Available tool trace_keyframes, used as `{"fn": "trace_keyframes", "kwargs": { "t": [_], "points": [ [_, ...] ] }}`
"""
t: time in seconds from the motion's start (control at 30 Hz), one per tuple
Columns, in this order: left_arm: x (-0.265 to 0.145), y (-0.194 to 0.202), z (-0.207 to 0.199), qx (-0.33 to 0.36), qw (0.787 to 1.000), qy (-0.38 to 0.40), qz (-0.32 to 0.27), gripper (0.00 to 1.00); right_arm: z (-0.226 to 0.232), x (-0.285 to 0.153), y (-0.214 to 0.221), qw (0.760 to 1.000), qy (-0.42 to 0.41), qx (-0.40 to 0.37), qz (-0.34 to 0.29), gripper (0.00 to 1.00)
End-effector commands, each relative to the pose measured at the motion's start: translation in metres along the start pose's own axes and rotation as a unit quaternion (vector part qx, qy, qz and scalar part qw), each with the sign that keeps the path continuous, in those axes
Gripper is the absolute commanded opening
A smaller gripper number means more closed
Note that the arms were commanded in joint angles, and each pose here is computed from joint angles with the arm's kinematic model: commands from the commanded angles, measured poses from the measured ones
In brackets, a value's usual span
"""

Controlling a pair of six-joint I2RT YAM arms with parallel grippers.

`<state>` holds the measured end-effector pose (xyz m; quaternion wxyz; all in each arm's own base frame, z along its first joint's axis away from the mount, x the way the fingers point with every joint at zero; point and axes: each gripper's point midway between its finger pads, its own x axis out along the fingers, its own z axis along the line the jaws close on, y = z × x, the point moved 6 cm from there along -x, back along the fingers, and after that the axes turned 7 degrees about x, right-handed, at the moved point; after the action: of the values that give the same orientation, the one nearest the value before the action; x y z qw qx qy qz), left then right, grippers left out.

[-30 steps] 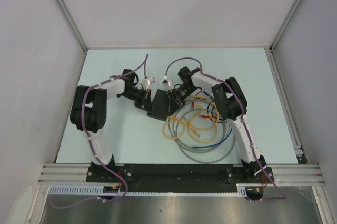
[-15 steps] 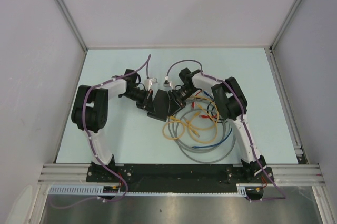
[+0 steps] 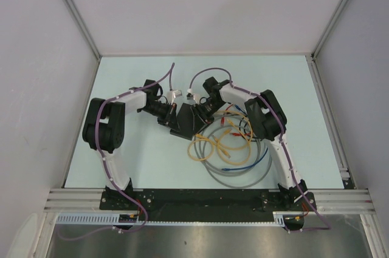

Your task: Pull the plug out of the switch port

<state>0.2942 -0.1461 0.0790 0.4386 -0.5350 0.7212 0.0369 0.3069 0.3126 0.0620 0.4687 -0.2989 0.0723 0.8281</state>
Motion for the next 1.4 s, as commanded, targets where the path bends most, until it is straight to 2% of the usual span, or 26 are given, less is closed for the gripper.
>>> {"fn": "trace_keyframes", "kwargs": {
  "t": [0.0, 0.27, 0.4, 0.6, 1.03, 1.2, 1.37],
  "points": [
    [0.008, 0.011, 0.020, 0.019, 0.997, -0.058, 0.037, 0.04, -0.047, 0.035, 0.020, 0.991, 0.127, -0.013, 0.040, 0.33],
    [0.007, 0.010, 0.020, 0.020, 0.997, -0.059, 0.037, 0.04, -0.057, 0.036, 0.027, 0.987, 0.157, -0.015, 0.038, 0.17],
    [0.006, 0.010, 0.020, 0.022, 0.997, -0.062, 0.036, 0.03, -0.069, 0.036, 0.030, 0.980, 0.196, -0.001, 0.037, 0.07],
    [0.006, 0.009, 0.019, 0.023, 0.997, -0.062, 0.035, 0.04, -0.075, 0.030, 0.033, 0.972, 0.230, 0.006, 0.050, 0.03],
    [0.003, 0.007, 0.019, 0.028, 0.997, -0.066, 0.034, 0.03, -0.069, 0.016, 0.064, 0.968, 0.222, 0.036, 0.111, 0.00],
    [0.002, 0.006, 0.018, 0.031, 0.997, -0.069, 0.032, 0.03, -0.072, -0.002, 0.078, 0.964, 0.233, 0.054, 0.117, 0.00],
    [0.001, 0.003, 0.018, 0.037, 0.996, -0.073, 0.028, 0.04, -0.071, -0.018, 0.074, 0.964, 0.236, 0.058, 0.103, 0.00]
  ]
}}
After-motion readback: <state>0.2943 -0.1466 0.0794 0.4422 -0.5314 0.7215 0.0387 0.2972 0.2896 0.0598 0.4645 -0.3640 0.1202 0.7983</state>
